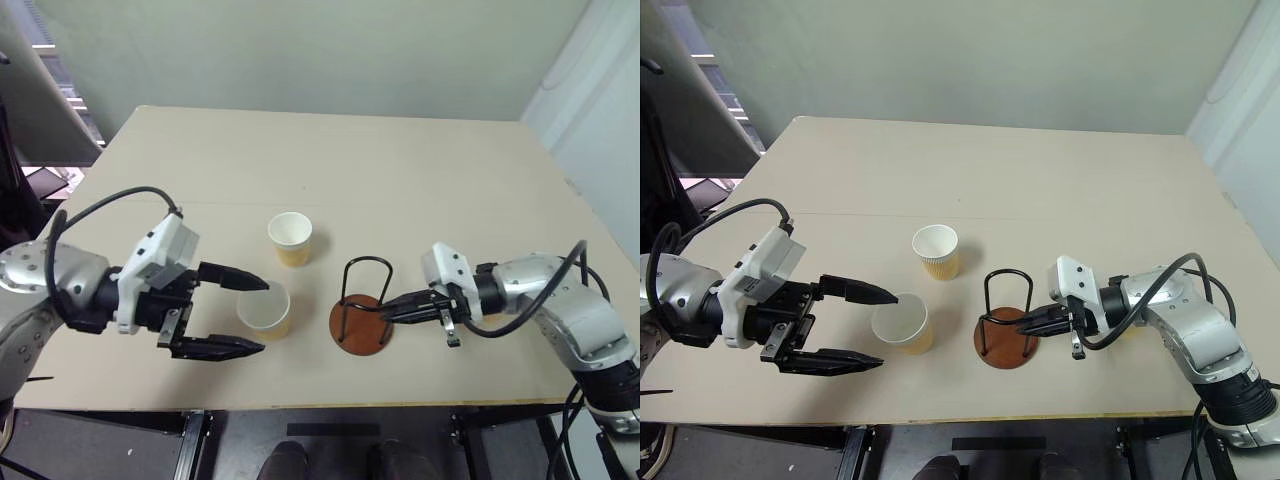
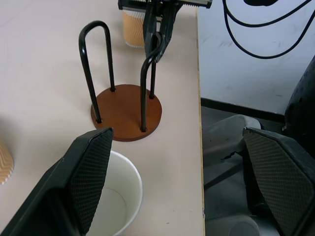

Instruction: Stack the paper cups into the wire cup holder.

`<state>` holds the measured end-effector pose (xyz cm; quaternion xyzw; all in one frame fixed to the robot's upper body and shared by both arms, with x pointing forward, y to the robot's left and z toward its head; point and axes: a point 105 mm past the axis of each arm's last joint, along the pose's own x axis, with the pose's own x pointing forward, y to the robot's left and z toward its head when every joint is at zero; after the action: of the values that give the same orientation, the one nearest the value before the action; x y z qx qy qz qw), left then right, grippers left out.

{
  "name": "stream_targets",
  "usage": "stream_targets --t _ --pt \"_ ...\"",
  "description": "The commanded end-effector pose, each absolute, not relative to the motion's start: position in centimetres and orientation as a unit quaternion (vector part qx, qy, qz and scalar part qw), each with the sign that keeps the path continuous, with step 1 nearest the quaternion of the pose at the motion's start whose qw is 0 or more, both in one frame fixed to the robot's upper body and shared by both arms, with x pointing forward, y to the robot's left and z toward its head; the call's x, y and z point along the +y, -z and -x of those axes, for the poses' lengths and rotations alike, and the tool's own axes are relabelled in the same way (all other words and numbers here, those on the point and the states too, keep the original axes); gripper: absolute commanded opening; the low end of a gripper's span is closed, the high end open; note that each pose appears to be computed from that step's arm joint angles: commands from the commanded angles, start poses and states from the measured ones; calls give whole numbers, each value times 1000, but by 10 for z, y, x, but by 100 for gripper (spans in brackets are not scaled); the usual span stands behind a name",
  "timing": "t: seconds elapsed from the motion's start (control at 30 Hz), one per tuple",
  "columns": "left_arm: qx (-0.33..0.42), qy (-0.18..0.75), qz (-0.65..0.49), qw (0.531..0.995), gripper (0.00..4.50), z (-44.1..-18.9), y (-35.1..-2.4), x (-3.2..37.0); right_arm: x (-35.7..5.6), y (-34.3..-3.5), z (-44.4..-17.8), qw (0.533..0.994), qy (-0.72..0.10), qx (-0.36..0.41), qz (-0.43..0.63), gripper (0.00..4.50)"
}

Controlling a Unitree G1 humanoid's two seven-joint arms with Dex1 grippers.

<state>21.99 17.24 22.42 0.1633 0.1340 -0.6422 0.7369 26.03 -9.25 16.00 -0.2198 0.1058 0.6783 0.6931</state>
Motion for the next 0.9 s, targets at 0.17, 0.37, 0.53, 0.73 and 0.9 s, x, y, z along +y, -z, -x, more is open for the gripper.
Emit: stream_targets --t 0.17,0.37,0.53,0.73,0.9 --pt "118 643 -181 734 450 -219 -230 170 -100 -153 -264 685 -673 126 249 175" --pt "111 647 -183 732 450 -225 -232 170 -111 -180 -265 691 -660 113 273 390" --pt "104 659 -180 723 450 -228 -230 165 -139 -224 -264 720 -611 105 311 447" --pt "99 671 -169 715 450 -230 -226 159 -203 -223 -261 757 -517 202 344 447" --pt "100 675 -167 712 450 -230 -225 158 -235 -195 -258 758 -477 275 350 447"
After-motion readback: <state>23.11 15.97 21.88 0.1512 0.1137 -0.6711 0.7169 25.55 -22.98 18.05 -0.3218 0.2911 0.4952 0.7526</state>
